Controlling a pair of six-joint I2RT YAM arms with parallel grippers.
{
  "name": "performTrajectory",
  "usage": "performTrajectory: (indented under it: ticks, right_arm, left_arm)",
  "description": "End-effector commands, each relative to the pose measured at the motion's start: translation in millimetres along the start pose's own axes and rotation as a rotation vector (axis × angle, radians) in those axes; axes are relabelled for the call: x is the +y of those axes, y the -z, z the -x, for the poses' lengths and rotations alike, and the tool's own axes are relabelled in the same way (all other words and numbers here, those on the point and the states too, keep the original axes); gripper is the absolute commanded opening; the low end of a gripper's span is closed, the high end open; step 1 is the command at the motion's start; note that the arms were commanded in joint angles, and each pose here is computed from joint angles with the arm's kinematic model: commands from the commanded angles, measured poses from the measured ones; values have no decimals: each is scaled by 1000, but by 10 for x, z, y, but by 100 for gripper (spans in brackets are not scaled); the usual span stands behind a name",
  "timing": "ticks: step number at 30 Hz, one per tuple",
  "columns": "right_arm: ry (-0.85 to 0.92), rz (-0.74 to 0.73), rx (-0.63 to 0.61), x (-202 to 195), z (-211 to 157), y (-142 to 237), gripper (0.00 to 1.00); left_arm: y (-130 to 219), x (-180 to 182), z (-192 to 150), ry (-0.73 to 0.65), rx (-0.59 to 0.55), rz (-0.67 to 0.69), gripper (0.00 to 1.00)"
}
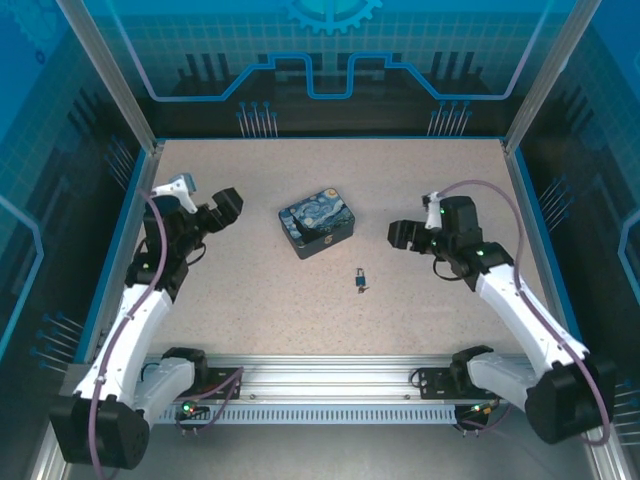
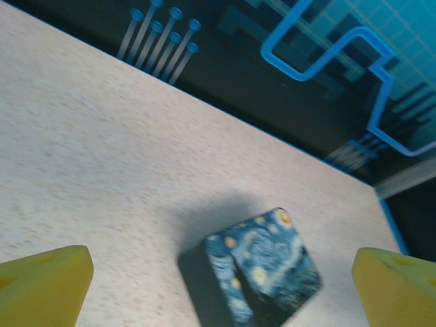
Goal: Unlock a padlock with a key
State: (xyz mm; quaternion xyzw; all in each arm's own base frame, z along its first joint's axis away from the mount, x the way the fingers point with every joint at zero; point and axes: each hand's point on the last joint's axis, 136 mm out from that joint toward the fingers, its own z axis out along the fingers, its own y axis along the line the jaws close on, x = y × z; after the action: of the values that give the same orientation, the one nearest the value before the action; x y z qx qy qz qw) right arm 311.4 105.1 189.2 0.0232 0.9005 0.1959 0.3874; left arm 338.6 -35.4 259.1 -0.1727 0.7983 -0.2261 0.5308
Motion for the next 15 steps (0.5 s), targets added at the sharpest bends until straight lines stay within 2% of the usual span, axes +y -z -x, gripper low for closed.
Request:
performTrajectory:
  ticks: [1, 5, 11, 15]
  right_arm:
    - [24, -183, -127, -417, 152, 82, 100]
    - [2, -277, -219, -780, 238, 106, 100]
    - [21, -424, -243, -1340, 54, -147, 100]
    - [129, -431, -294, -1358, 193, -264, 100]
  left_arm:
    - [-48, 322, 54, -133, -98, 124, 99]
    - [-169, 547, -199, -269, -78, 160, 99]
    - [-322, 997, -528, -292, -39, 290, 99]
    - [-454, 1093, -679, -307, -13, 289, 99]
